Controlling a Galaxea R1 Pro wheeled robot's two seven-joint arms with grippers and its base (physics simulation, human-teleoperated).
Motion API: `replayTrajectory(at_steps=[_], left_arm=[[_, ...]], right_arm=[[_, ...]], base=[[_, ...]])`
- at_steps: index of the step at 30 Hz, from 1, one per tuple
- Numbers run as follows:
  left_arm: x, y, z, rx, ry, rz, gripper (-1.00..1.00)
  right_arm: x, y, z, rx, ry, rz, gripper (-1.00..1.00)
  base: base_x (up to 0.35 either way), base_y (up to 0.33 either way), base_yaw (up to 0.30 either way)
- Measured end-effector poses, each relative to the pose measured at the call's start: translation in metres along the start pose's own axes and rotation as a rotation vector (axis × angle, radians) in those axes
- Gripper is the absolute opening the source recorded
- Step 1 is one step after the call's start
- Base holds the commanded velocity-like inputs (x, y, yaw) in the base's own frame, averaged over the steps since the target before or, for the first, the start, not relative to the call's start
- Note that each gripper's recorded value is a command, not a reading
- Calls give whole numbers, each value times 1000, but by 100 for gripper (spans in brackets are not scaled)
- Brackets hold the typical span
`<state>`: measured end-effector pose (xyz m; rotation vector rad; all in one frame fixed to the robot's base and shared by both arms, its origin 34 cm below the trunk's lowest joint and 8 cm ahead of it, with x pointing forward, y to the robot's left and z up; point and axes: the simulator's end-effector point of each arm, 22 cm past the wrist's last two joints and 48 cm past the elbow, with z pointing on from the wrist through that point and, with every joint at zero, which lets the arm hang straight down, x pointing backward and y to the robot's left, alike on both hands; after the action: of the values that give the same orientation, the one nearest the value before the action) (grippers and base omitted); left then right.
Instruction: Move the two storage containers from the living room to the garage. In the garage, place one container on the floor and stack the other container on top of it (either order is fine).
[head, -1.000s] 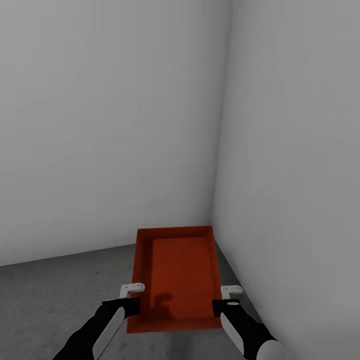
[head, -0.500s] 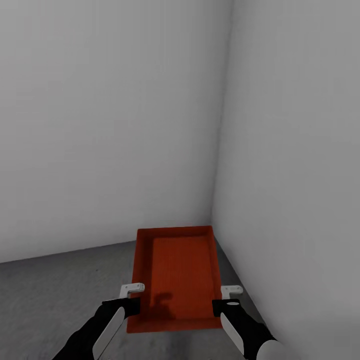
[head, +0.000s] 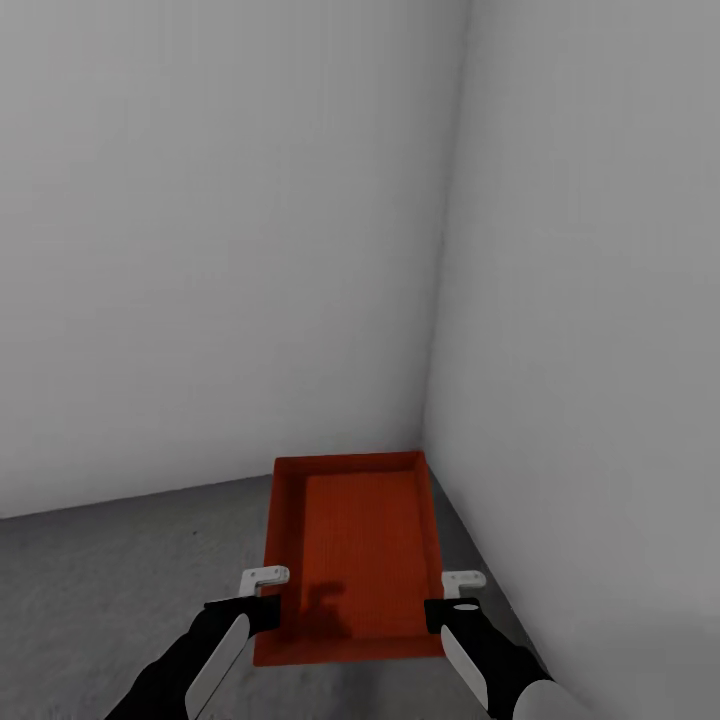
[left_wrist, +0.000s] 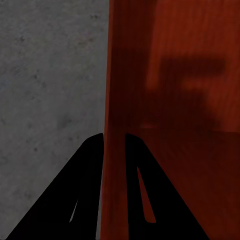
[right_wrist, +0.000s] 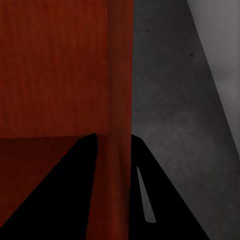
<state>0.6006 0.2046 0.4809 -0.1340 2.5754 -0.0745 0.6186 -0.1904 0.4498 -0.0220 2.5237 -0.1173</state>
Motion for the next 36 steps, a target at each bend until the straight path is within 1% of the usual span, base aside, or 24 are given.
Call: replayTrajectory(at_steps=[36], left_arm=[[24, 3, 17, -6, 57, -2, -100]], right_arm=[[27, 2, 15, -2, 57, -5, -100]], base=[[0, 0, 0]])
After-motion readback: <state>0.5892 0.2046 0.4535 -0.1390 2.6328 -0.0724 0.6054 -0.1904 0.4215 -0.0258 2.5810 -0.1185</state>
